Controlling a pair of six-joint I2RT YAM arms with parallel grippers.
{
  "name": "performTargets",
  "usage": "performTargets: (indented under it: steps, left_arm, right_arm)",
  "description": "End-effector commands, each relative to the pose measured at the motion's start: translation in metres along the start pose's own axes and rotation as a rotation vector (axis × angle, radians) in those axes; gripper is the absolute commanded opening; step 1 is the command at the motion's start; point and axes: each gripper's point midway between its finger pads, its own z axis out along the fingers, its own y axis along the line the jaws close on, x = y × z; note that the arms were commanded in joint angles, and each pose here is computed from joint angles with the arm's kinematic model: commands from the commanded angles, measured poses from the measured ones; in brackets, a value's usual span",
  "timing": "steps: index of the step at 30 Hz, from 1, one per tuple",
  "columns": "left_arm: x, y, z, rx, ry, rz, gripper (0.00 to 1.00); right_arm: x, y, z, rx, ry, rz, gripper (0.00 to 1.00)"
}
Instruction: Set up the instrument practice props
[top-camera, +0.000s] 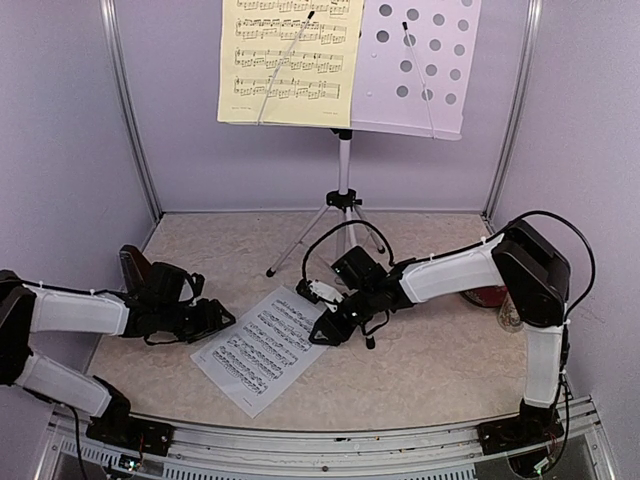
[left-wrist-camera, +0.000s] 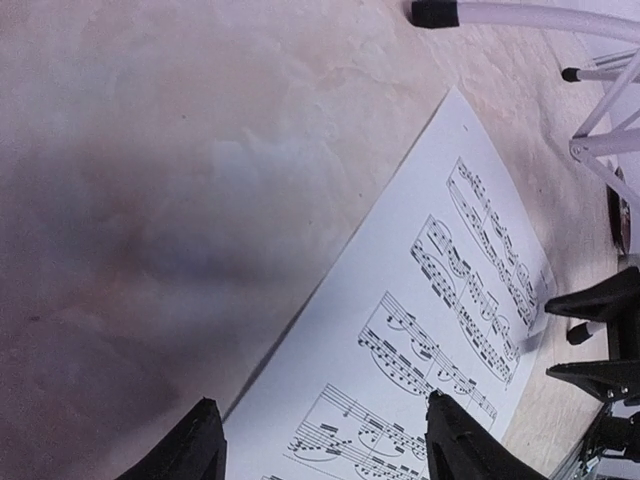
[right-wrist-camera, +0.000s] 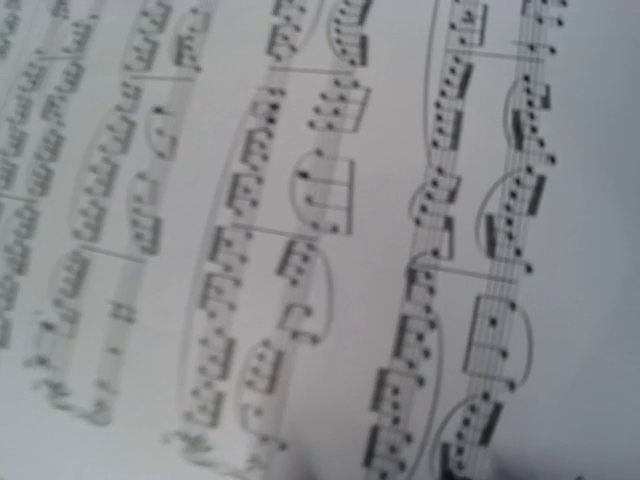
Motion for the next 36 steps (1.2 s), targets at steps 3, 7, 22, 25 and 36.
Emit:
performTargets:
  steps: [3,7,22,25,36]
  left_arm:
    - [-0.021,0.010,0.012,0.022,-0.025,-0.016,0.68]
    - [-0.014,0.010,0.023,0.043,0.016,-0.003,0.67]
    - [0.037,-0.023,0.043,0.217,0.203,0.061,0.61]
    - [0.040,-0.044,0.042,0.311,0.209,0.074,0.60]
    - [0.028,-0.089,0.040,0.421,0.146,0.165,0.64]
  right_arm:
    - [-0.004,0.022,-0.009,-0.013,0.008,-0.027,0.47]
    - [0.003,0.020,-0.002,-0.007,0.025,-0.014,0.43]
    - [0.027,0.024,0.033,-0.023,0.094,-0.043,0.37]
    - [0.029,0.023,0.037,-0.022,0.101,-0.046,0.37]
    - [0.029,0.030,0.043,-0.030,0.108,-0.072,0.36]
